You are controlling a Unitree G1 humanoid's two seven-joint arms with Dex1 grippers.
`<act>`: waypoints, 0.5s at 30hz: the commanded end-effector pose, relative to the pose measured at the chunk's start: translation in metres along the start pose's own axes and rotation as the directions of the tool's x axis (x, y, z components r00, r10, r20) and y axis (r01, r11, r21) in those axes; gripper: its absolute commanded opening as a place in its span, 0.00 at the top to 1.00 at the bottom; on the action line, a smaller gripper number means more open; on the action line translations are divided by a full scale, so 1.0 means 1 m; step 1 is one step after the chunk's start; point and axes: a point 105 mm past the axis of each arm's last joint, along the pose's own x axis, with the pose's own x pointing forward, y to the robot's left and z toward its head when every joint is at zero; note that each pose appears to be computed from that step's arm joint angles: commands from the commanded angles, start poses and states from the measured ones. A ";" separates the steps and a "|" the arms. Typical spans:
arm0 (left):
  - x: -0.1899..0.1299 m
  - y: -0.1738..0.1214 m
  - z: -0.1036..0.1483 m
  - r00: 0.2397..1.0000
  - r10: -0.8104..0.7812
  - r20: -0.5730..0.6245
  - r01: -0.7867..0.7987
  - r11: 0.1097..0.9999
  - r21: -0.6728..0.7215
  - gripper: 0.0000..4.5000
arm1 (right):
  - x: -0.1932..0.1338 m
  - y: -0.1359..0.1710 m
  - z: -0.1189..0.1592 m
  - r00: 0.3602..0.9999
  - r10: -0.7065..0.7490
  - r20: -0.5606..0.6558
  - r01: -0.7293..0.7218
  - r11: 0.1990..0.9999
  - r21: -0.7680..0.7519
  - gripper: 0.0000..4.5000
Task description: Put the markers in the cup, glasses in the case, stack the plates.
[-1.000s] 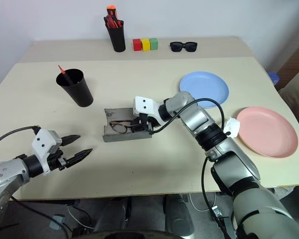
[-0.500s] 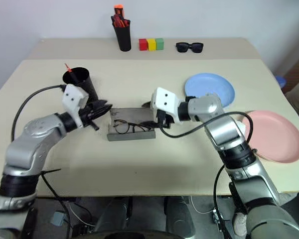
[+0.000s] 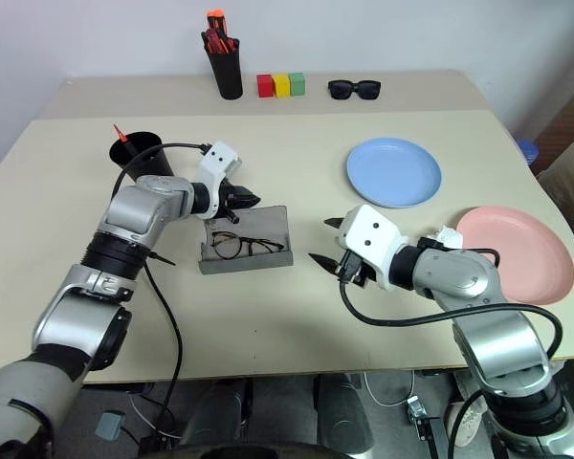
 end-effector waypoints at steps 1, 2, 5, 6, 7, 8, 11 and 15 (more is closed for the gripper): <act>-0.009 -0.013 0.003 0.997 -0.083 0.000 0.082 0.990 0.117 0.75 | -0.006 -0.005 0.009 0.999 -0.041 0.026 0.042 0.998 -0.040 0.34; -0.012 -0.017 0.000 0.994 -0.110 -0.004 0.109 0.986 0.128 0.75 | -0.005 -0.008 0.009 0.998 -0.048 0.029 0.049 0.998 -0.040 0.34; -0.026 -0.034 -0.003 0.979 -0.201 0.022 0.194 0.964 0.180 0.75 | -0.001 -0.014 0.008 0.998 -0.062 0.022 0.064 0.996 -0.061 0.34; -0.030 -0.040 -0.003 0.973 -0.227 0.034 0.217 0.957 0.194 0.75 | 0.000 -0.015 0.007 0.998 -0.066 0.019 0.067 0.996 -0.067 0.34; -0.036 -0.048 -0.003 0.962 -0.267 0.050 0.250 0.943 0.217 0.75 | 0.001 -0.017 0.006 0.997 -0.071 0.017 0.072 0.995 -0.068 0.34; -0.041 -0.055 -0.004 0.953 -0.297 0.055 0.277 0.931 0.240 0.75 | 0.003 -0.019 0.005 0.997 -0.074 0.015 0.075 0.995 -0.068 0.34; -0.053 -0.068 -0.024 0.942 -0.334 -0.012 0.323 0.902 0.287 0.75 | 0.009 -0.031 -0.002 0.994 -0.110 -0.002 0.110 0.993 -0.036 0.34; -0.061 -0.074 -0.044 0.942 -0.329 -0.062 0.332 0.894 0.300 0.75 | 0.018 -0.050 -0.025 0.979 -0.181 -0.093 0.181 0.983 -0.013 0.34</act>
